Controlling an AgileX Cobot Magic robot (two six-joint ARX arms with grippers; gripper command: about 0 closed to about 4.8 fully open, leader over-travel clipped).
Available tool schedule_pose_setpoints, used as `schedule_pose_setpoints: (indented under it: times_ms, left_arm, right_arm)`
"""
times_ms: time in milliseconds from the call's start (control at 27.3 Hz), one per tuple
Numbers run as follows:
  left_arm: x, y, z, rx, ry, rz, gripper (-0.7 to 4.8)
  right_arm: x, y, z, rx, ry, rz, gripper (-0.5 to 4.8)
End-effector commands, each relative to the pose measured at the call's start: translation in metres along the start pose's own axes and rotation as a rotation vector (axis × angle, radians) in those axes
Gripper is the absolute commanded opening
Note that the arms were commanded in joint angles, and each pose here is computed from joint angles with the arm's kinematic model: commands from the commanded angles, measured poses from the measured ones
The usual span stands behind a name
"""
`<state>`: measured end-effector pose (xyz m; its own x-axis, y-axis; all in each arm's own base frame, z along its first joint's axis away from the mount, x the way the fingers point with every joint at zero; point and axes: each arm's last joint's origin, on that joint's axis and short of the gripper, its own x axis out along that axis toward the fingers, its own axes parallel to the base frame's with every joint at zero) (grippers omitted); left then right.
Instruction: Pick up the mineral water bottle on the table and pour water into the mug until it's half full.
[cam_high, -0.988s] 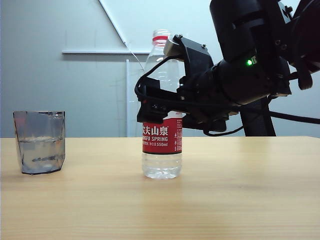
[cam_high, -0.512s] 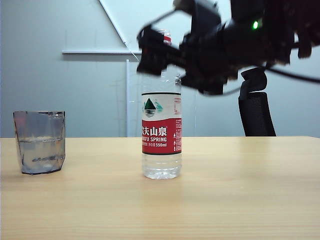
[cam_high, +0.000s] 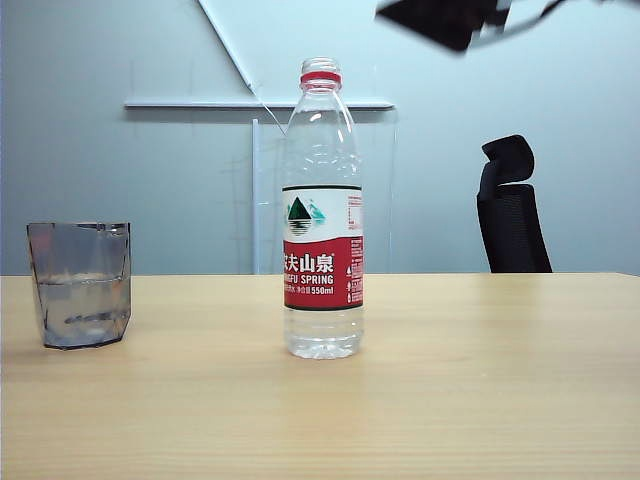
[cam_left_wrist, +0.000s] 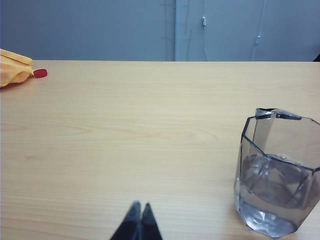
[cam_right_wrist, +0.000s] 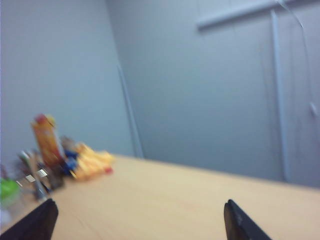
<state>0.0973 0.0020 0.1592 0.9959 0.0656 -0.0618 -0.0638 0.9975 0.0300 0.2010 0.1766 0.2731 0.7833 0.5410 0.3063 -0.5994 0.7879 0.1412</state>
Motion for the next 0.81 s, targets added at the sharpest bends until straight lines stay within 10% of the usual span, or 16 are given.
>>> schedule_pose_setpoints:
  times_ms: [37,110,805]
  left_arm:
    - [0.0,0.0,0.002,0.0,-0.013,0.0,-0.02]
    - [0.0,0.0,0.002,0.0,-0.013,0.0,-0.02]
    - [0.0,0.0,0.002,0.0,-0.014,-0.002,-0.02]
  right_arm:
    - [-0.012,0.005,0.034,0.009,-0.088,0.04,1.2]
    - [-0.026,0.005,0.054,0.008,-0.081,0.039,-0.06]
    - [-0.148,-0.011,0.11,-0.09,0.109,-0.196,-0.06]
